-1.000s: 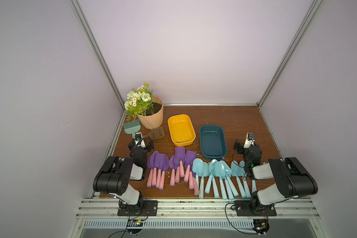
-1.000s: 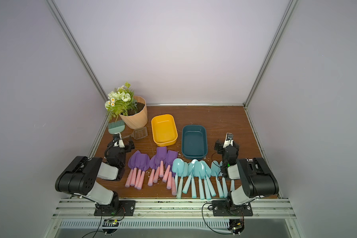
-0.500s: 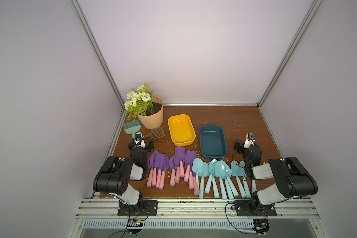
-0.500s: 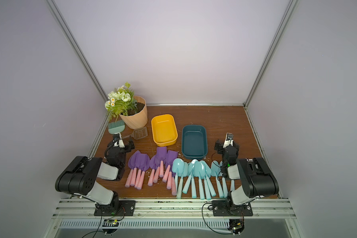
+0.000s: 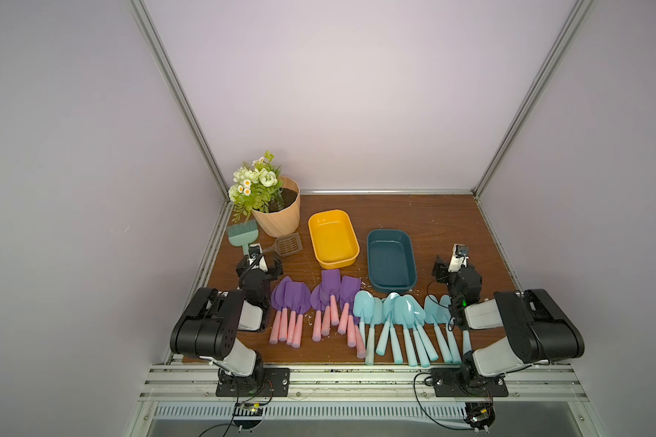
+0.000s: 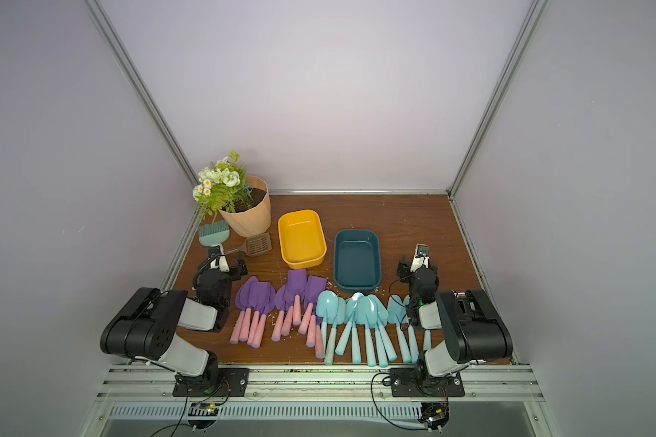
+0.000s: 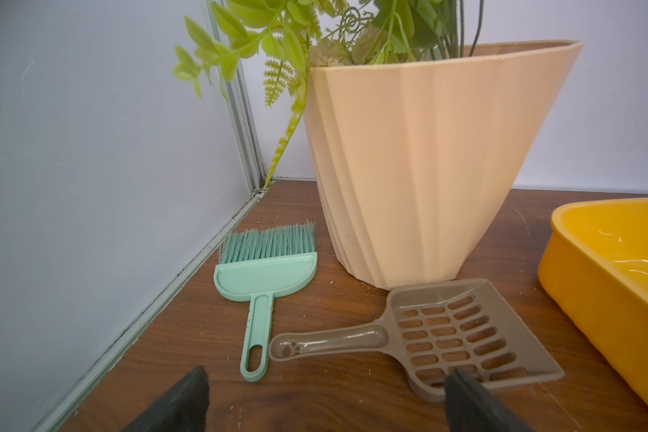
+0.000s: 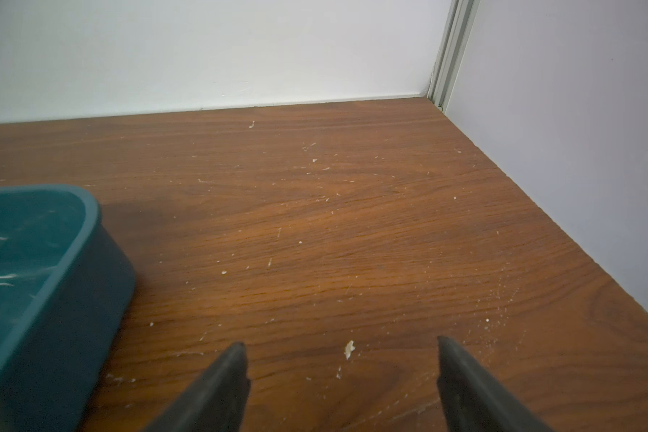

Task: Sort the small shovels by color and place them into the storage box
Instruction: Pick up the shovel from the center of the board.

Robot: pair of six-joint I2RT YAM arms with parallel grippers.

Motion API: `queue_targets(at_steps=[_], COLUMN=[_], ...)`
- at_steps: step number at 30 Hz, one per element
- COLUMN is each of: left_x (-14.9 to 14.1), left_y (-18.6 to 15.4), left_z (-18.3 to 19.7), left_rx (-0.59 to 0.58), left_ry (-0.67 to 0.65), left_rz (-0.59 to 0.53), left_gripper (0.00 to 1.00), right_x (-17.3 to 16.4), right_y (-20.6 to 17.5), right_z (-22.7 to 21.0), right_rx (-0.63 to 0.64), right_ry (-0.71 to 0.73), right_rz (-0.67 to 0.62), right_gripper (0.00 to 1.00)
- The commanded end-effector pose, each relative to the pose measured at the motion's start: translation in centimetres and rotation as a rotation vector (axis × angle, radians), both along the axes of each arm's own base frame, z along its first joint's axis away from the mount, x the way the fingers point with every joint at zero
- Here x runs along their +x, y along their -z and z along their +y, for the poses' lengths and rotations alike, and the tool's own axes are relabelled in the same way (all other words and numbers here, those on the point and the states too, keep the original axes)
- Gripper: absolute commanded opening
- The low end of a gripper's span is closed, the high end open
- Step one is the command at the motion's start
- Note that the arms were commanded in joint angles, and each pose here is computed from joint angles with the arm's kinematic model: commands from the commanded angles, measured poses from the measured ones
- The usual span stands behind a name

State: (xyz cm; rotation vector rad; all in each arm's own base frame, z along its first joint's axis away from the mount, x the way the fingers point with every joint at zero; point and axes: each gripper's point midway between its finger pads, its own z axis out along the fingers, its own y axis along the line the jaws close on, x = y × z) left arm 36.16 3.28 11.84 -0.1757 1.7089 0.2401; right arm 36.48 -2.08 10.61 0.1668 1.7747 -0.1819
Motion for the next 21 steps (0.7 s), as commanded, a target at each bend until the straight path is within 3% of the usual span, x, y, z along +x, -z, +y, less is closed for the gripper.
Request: queue_targets(at_steps=[1,2,4,6,10,12,16,21], left_x=[0.7,0.6,0.2,-0.5,-2.6,-3.5,-4.3,-3.3], left_y=[-3.1,-3.8,-5.1,-6.6,-9.0,-9.7,-10.2,-9.0], left_z=[1.6,2.0,1.9,1.8,1.3,0.1,-4.4,-11.1], left_rx=[-0.006,-0.006,0.021,0.040,0.047,0.056,0.039,-0.242], left_ry=[-0.096,-0.128,-0.140,-0.182,-0.297,-0.318,-0.224,0.023], left_rz=[-0.040,-0.041,-0.061,-0.098,-0.161,-0.168,-0.149,-0.015], left_gripper=[0.99,0.99,1.00,1.00,1.00,1.00,1.00,1.00], right_x=[0.9,1.3,1.6,1.2,-0.6,-1.8,-6.5,-13.0], right_y=[-3.7,-3.9,-4.2,-4.8,-5.7,-6.3,-6.9,-5.7], right_z=[-1.1,-1.2,-1.4,-0.5,1.5,4.0,8.2,12.4], right_rx=[0.025,0.045,0.088,0.132,0.173,0.169,0.228,0.403], right_ry=[0.069,0.084,0.122,0.106,0.118,0.052,-0.028,-0.185], right_rz=[-0.061,-0.008,0.076,0.101,0.227,0.300,0.426,0.572], right_gripper=[0.79,0.78,0.67,0.61,0.60,0.56,0.51,0.41])
